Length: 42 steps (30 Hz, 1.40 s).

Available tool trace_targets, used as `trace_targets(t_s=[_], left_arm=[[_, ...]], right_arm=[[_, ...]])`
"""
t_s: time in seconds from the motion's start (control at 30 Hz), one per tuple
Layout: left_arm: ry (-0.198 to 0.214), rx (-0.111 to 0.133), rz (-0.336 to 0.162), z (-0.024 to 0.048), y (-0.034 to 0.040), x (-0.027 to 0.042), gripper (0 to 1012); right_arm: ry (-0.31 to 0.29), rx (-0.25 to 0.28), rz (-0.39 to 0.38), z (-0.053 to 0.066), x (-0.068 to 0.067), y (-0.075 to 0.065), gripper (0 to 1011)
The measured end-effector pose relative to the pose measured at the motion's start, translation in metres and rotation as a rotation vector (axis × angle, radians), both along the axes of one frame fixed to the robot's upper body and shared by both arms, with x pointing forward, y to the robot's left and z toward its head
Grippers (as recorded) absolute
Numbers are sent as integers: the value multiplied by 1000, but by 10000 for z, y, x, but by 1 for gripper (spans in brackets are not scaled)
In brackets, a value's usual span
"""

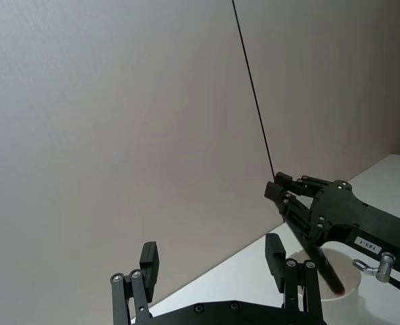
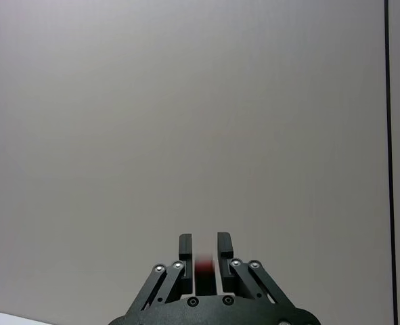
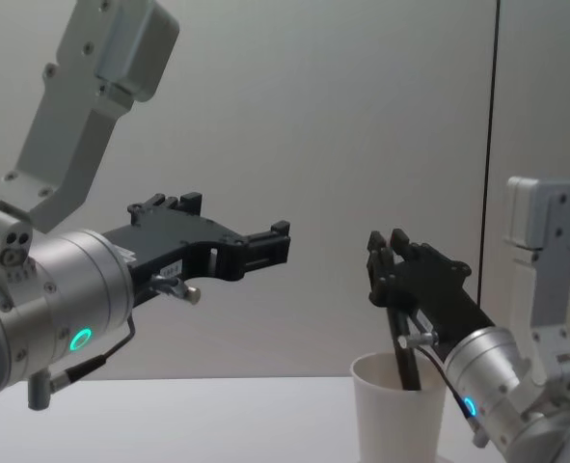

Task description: Place the pen into the pen holder.

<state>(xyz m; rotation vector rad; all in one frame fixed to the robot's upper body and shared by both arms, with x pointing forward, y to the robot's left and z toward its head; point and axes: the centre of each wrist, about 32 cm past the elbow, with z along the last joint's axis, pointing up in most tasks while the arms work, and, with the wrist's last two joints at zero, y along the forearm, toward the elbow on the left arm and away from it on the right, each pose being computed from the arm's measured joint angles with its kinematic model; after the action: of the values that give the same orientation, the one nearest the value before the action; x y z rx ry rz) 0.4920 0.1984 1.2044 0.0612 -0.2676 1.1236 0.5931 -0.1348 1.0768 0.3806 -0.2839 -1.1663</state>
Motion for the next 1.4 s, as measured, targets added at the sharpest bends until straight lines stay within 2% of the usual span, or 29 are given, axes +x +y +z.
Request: trace_targets(t_s=[0.17, 0.2, 0.23, 0.6, 0.7, 0.87, 0.93, 1.0, 1.13, 1.4], left_arm=[[0, 0, 0, 0, 0, 0, 1004], [0, 0, 0, 0, 0, 0, 1004], [0, 0, 0, 0, 0, 0, 1004], [0, 0, 0, 0, 0, 0, 1004], [0, 0, 0, 0, 0, 0, 1004], [0, 0, 0, 0, 0, 0, 1004], [0, 0, 0, 0, 0, 0, 1004], [0, 0, 0, 0, 0, 0, 1004], [0, 0, 0, 0, 0, 0, 1004], [0, 0, 0, 0, 0, 0, 1004]], right_arm=[[-3, -4, -10, -24, 9, -17, 336], [-2, -5, -12, -28, 11, -21, 336], [-3, -6, -13, -31, 11, -24, 392], [-5, -16, -31, -64, 22, -93, 715], [-10, -19, -34, -65, 24, -124, 839], [-11, -19, -36, -53, 15, -165, 931], [-8, -17, -38, -32, 2, -192, 999], [7, -18, -39, -37, -25, -209, 1001], [29, -15, -43, 48, -50, -264, 1001], [112, -20, -58, 273, -184, -440, 1001]])
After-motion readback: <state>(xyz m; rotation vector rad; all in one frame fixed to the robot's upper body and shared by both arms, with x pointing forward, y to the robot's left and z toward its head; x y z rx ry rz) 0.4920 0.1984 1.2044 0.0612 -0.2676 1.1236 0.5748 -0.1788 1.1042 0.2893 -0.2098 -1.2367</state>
